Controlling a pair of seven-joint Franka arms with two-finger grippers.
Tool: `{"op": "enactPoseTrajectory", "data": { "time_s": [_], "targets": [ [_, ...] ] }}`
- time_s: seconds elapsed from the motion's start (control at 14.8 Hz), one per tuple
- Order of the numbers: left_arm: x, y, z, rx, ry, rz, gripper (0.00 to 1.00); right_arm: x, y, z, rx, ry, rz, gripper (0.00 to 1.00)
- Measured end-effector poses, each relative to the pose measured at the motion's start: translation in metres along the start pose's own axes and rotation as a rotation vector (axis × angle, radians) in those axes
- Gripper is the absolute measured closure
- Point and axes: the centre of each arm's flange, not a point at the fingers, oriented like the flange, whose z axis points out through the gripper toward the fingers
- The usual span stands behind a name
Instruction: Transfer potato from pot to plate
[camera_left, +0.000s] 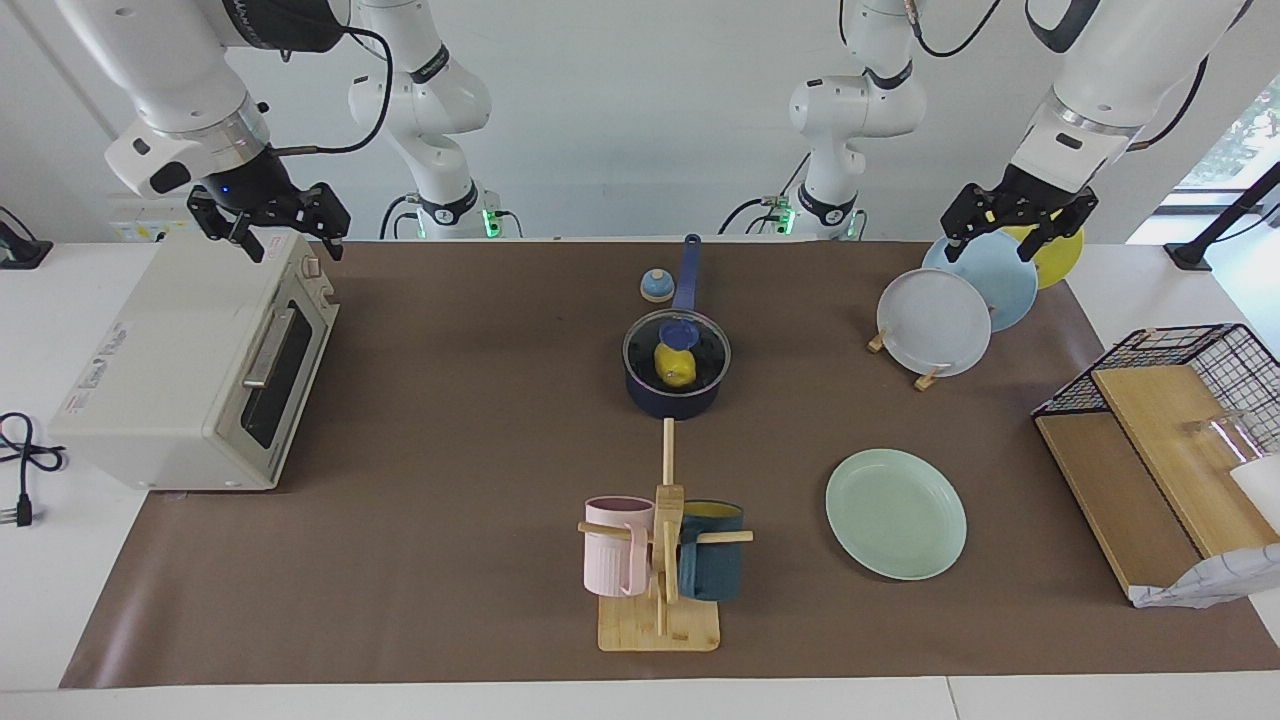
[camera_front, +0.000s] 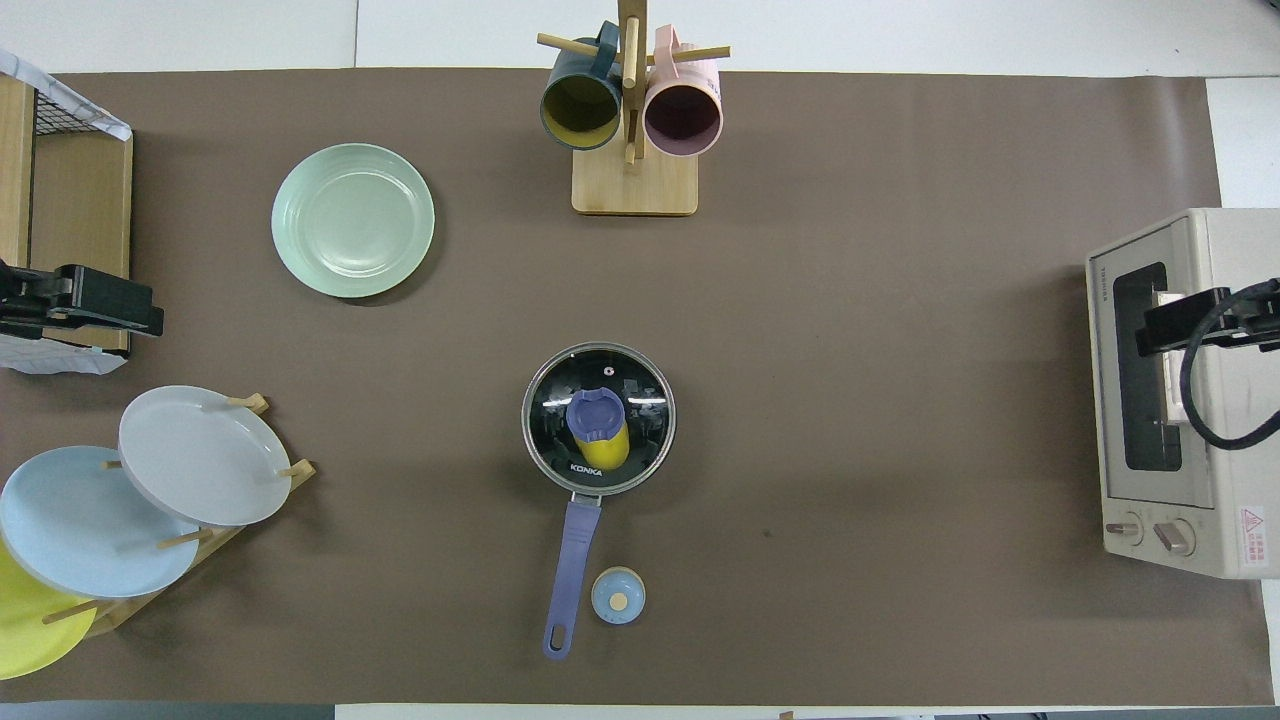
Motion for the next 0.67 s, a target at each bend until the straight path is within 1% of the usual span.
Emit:
{"op": "enactPoseTrajectory", "data": {
  "time_s": [0.47, 0.67],
  "targets": [
    [0.0, 0.001, 0.0, 0.0, 0.0, 0.001, 0.0, 0.0, 0.0, 0.0, 0.0, 0.0, -0.001, 0.0],
    [0.0, 0.002, 0.0, 0.0, 0.0, 0.004, 0.0, 0.002, -0.014, -0.001, -0.001, 0.013, -0.026, 0.0]
  ]
}}
